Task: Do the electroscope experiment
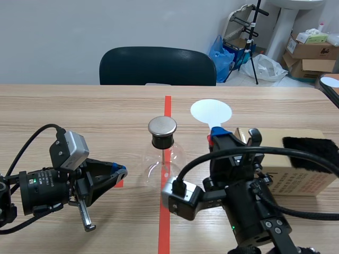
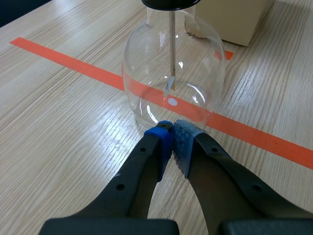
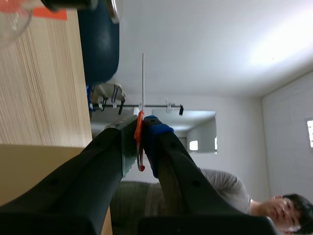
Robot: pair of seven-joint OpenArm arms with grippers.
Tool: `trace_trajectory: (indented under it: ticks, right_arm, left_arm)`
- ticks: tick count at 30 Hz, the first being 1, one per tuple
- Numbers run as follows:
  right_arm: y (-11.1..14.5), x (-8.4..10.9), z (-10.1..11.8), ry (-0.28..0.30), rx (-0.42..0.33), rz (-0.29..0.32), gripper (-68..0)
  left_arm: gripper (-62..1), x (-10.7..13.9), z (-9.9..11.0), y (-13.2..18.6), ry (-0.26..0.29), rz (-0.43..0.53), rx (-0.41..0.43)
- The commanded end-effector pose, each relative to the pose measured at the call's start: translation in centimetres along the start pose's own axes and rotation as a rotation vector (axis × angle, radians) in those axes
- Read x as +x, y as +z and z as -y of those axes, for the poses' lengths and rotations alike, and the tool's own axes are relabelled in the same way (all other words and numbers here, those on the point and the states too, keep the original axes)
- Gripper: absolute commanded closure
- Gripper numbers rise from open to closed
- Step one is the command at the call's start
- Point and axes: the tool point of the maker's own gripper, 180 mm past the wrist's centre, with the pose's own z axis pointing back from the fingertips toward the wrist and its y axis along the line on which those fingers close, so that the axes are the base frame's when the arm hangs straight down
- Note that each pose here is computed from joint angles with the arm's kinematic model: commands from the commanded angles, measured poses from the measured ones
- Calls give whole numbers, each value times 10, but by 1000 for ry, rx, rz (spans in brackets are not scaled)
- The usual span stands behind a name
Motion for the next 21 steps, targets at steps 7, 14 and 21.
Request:
trace_trajectory:
  ticks: [7, 14, 21]
  right_arm:
    - [-3, -28, 13, -9, -44, -148, -9]
    - [0, -42, 13, -11, -44, -228, -9]
    - [0, -42, 13, -10, -44, -227, -9]
  left_arm:
    - [-17, 14, -3, -2, -4, 51, 9]
    - [-17, 14, -3, -2, -4, 51, 9]
    - [-17, 14, -2, -2, -4, 51, 9]
